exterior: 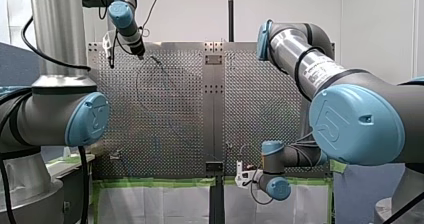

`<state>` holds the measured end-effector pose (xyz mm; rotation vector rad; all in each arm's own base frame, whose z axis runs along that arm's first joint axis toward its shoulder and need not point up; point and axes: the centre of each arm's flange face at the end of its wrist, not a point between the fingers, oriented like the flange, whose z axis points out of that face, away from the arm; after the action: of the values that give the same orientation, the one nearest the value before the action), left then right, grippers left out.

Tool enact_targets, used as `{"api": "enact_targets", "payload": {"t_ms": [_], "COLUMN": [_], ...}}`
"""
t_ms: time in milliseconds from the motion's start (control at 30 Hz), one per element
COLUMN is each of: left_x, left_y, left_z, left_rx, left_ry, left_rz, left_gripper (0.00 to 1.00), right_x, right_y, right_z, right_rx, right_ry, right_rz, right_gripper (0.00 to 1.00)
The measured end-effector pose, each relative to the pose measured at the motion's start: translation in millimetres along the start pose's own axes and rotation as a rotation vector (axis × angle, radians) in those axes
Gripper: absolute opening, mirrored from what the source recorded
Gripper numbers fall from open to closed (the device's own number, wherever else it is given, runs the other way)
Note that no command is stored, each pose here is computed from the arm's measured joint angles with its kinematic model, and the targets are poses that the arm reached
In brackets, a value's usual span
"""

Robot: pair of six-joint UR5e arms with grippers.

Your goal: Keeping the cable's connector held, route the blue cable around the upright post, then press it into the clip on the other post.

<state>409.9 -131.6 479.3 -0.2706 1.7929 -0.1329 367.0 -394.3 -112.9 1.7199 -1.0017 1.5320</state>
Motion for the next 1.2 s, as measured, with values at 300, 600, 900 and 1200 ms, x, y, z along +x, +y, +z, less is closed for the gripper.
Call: {"api": "enact_targets", "payload": {"t_ms": [300,600,900,1200], "left_x": [1,2,0,1], "left_y": [-2.1,-5.4,-13.4,-44.7], "left_z": [-1,-2,-4,7], "left_rx": [0.006,0.014,0.032,0.089], "left_ry": [0.001,0.001,-0.026,-0.043], "left_rz": [0.002,0.000,0.049,0.155], "left_gripper": [1.00,1.00,1.00,1.00], "right_x": [0,0,0,0], "right_y": [-0.1,0.0,0.0,-0.1], "right_z": [0.0,0.0,0.1,-0.4], "right_rx": [0.000,0.000,0.000,0.000], "right_ry": [0.000,0.000,0.000,-0.004], "right_rz": [0.000,0.000,0.000,0.000], "right_gripper": [0.00,0.00,0.00,0.00]}}
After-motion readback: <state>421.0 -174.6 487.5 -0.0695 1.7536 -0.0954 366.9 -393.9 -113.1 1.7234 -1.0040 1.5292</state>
